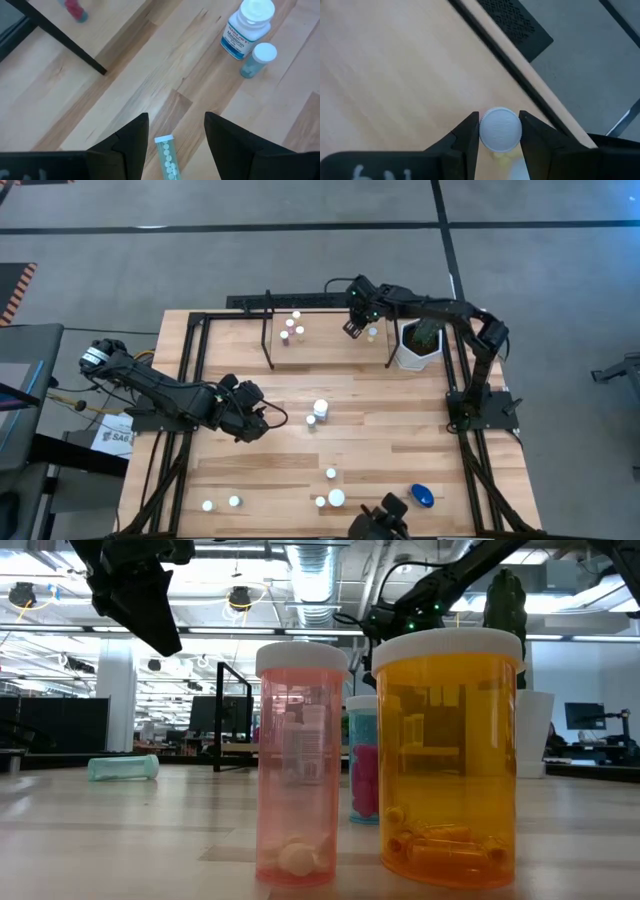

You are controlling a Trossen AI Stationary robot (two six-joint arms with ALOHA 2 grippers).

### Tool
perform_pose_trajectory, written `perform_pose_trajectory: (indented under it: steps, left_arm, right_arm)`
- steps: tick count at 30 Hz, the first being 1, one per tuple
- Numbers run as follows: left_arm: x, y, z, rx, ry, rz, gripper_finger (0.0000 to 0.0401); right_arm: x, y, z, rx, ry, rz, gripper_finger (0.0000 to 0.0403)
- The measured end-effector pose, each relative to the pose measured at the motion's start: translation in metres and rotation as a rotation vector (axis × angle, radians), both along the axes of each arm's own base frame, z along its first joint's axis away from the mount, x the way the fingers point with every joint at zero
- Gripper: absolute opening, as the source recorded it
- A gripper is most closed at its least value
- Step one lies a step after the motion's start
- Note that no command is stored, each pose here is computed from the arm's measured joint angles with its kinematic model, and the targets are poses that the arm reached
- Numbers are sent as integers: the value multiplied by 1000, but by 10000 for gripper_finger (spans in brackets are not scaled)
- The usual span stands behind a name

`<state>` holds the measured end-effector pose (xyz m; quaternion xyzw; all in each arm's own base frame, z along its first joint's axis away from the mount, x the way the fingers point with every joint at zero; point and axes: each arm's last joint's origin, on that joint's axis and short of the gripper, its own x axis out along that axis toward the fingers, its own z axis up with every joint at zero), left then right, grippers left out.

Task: Pick and place medicine bottles onto shelf by color
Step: Put the pink pill bottle on the shelf

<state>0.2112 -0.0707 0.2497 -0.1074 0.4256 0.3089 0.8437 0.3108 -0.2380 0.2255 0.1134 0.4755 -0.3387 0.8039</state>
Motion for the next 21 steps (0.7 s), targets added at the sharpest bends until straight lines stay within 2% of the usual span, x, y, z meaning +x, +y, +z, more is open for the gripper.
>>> perform_pose_trajectory:
  steps: [21]
  left_arm:
    - [0, 0, 0, -2, 5, -8, 181]
  right_arm:
    - [-1, -3, 1, 1, -20, -20, 188]
